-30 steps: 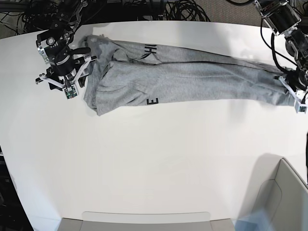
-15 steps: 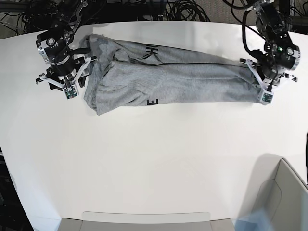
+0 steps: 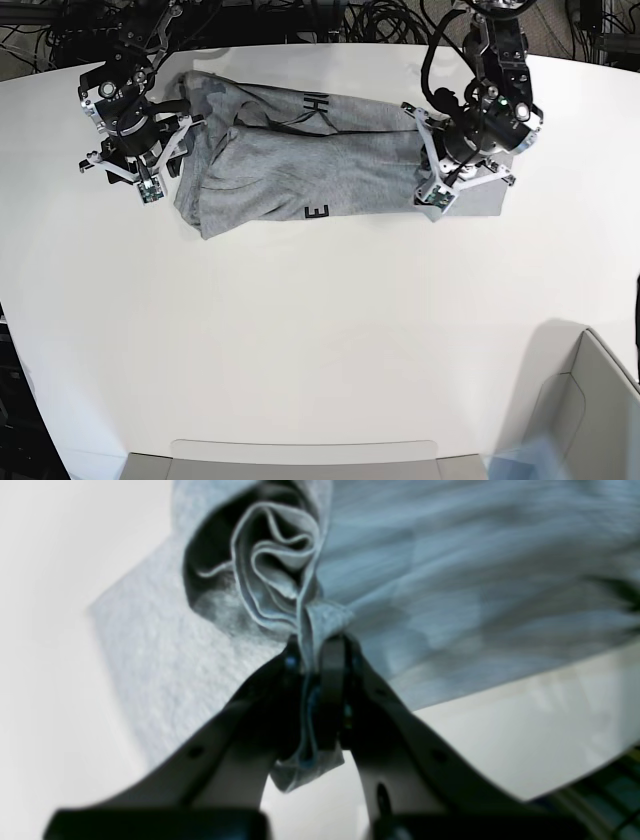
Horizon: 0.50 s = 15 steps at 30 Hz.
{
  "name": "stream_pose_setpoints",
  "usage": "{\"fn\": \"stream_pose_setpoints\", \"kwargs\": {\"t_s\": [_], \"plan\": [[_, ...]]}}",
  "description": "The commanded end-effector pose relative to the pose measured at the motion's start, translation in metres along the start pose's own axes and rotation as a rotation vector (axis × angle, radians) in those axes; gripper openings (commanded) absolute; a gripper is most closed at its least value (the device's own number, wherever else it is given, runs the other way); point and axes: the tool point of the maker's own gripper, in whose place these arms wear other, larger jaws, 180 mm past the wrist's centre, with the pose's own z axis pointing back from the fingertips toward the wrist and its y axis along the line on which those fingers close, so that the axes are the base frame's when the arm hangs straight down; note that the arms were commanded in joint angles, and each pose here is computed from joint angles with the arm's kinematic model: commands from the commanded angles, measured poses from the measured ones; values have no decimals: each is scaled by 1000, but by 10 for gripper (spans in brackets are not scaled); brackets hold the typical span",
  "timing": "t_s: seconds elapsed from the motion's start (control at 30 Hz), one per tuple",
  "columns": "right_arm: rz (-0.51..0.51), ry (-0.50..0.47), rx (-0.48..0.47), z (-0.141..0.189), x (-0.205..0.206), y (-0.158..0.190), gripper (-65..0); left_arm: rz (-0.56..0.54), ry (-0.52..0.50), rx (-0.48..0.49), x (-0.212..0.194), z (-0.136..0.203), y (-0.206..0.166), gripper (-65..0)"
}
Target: Fold the T-shirt properly
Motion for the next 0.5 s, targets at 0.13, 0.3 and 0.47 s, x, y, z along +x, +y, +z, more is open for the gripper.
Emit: {"fn": "stream_pose_setpoints", "kwargs": {"t_s": [0.13, 0.3, 0.47], "plan": [[17, -37, 0, 2, 10, -2, -362, -52, -74, -75, 28, -1, -34, -650], [17, -37, 0, 2, 10, -2, -362, -56, -82, -110, 36, -3, -51, -650], [17, -35, 0, 2, 10, -1, -362, 56, -62, -110, 35, -8, -55, -650]]}}
